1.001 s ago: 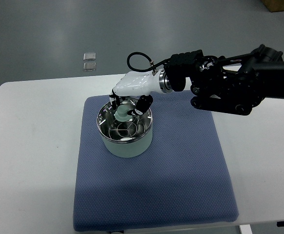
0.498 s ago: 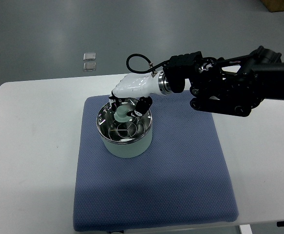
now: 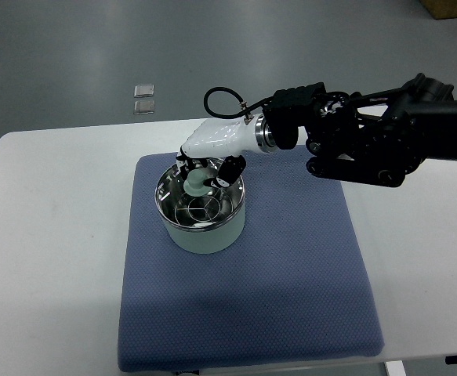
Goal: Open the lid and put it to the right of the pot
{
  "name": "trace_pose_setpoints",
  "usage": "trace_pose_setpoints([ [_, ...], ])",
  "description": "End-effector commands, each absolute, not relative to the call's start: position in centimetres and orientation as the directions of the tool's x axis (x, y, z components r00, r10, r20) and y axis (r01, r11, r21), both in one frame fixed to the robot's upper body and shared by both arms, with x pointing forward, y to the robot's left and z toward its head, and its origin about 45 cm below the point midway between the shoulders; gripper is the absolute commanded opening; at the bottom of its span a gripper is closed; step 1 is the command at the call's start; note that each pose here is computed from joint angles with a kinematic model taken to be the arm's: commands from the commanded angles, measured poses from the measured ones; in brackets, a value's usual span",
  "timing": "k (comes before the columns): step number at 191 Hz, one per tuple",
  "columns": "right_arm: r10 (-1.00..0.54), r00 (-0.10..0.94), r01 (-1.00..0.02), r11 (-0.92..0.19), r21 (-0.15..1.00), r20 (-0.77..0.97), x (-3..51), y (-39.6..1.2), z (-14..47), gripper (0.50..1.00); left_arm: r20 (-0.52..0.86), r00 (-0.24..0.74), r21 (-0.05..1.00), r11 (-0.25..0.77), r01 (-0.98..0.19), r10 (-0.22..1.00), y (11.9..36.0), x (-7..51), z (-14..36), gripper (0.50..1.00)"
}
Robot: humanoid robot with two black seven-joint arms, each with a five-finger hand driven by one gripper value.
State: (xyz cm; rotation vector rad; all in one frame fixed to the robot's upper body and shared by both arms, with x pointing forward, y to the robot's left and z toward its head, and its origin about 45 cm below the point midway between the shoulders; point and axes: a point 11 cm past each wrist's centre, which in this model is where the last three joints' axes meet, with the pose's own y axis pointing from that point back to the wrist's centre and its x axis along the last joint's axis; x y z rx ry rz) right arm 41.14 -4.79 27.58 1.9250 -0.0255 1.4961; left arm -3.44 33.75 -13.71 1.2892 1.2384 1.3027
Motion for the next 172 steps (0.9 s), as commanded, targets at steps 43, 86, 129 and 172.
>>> trace_pose_setpoints([
  [43, 0.397, 0.329, -0.407, -0.759, 0.508, 0.857, 41.2, -4.9, 27.6, 0.500, 0.100, -0.055, 0.994, -0.097, 0.049, 0.993, 33.8, -3.4, -13.7, 1.000],
  [86, 0.399, 0.328, -0.414, -0.754, 0.510, 0.856, 41.4, -5.2, 28.1, 0.500, 0.100, -0.055, 0.994, -0.097, 0.049, 0.993, 33.8, -3.4, -13.7, 1.000],
  [129, 0.385, 0.313, -0.416, -0.766, 0.490, 0.868, 41.7, -5.4, 29.3, 0.500, 0.100, -0.055, 0.994, -0.097, 0.049, 0.993, 33.8, -3.4, -13.7, 1.000],
  [172, 0.371, 0.291, -0.448, -0.762, 0.468, 0.882, 42.5, -6.3, 31.1, 0.500, 0.100, -0.055, 0.994, -0.097, 0.049, 0.993, 33.8, -3.4, -13.7, 1.000],
])
